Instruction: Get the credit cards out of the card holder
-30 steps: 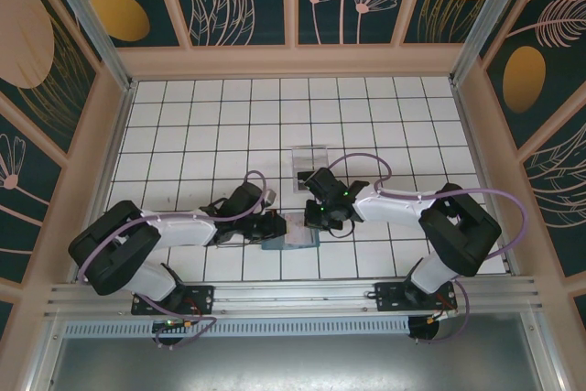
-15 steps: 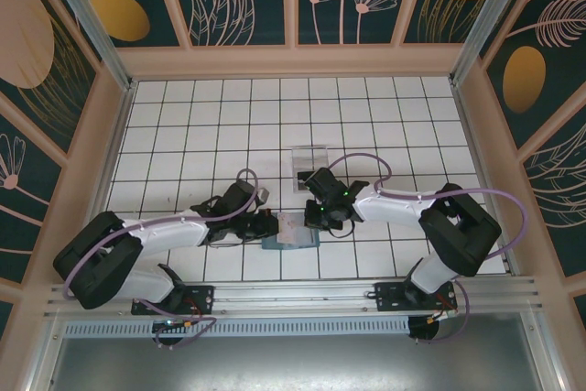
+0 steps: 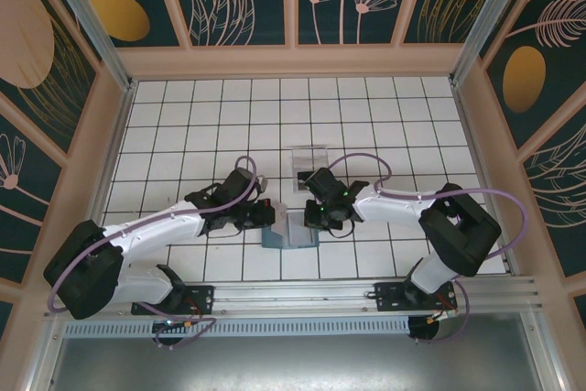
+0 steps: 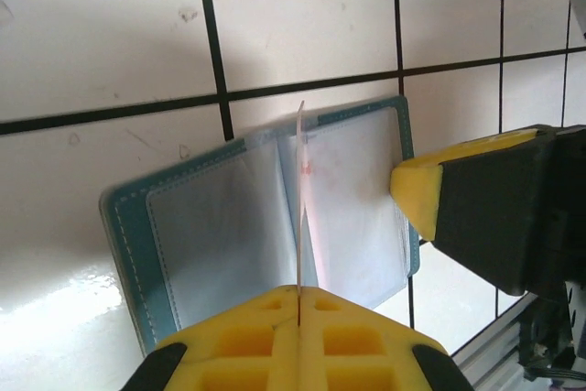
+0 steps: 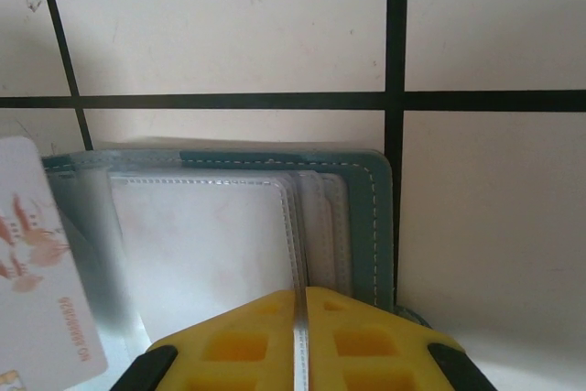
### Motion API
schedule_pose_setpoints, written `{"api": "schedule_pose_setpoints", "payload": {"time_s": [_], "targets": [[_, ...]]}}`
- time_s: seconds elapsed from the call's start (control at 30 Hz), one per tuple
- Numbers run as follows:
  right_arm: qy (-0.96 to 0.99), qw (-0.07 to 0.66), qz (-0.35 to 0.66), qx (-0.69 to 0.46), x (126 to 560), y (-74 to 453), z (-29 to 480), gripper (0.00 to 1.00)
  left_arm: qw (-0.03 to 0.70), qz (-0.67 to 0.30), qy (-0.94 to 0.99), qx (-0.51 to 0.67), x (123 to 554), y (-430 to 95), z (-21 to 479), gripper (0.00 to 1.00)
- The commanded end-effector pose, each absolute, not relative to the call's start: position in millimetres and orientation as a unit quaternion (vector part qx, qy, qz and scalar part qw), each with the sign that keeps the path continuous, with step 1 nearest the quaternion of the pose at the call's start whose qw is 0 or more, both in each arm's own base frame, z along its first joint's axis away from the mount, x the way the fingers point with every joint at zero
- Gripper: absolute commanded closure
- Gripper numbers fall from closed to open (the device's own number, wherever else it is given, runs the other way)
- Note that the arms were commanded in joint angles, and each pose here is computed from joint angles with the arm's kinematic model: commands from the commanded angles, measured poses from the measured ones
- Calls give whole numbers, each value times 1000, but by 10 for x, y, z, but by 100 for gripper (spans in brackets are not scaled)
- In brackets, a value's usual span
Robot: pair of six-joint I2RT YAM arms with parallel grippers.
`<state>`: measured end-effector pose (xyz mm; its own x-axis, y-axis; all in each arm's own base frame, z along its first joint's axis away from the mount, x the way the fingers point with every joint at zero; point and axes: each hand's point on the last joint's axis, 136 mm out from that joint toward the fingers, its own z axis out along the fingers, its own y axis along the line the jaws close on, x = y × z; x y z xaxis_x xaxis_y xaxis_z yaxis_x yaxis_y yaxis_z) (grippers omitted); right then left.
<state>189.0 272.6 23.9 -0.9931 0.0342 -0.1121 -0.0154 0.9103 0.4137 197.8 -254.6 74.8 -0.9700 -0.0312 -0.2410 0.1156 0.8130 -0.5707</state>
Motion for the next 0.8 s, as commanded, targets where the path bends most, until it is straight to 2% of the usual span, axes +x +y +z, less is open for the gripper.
{"api": "schedule_pose_setpoints", "payload": {"time_s": [0.0,0.27,0.53,0.77], "targets": [[983,43,179,0,1767,2608,170,87,141,-272,950,64,2026,-2463,866,100],[977,80,196,2,1882,2621,453,74,201,-217,939,177,2272,-2493,1225,100],[970,125,206,27,2048,2448,701,72,263,-185,889,325,2540,-2704,1593,100],[961,166,212,61,2219,2128,897,72,286,-144,830,456,2749,-2914,1778,100]]}}
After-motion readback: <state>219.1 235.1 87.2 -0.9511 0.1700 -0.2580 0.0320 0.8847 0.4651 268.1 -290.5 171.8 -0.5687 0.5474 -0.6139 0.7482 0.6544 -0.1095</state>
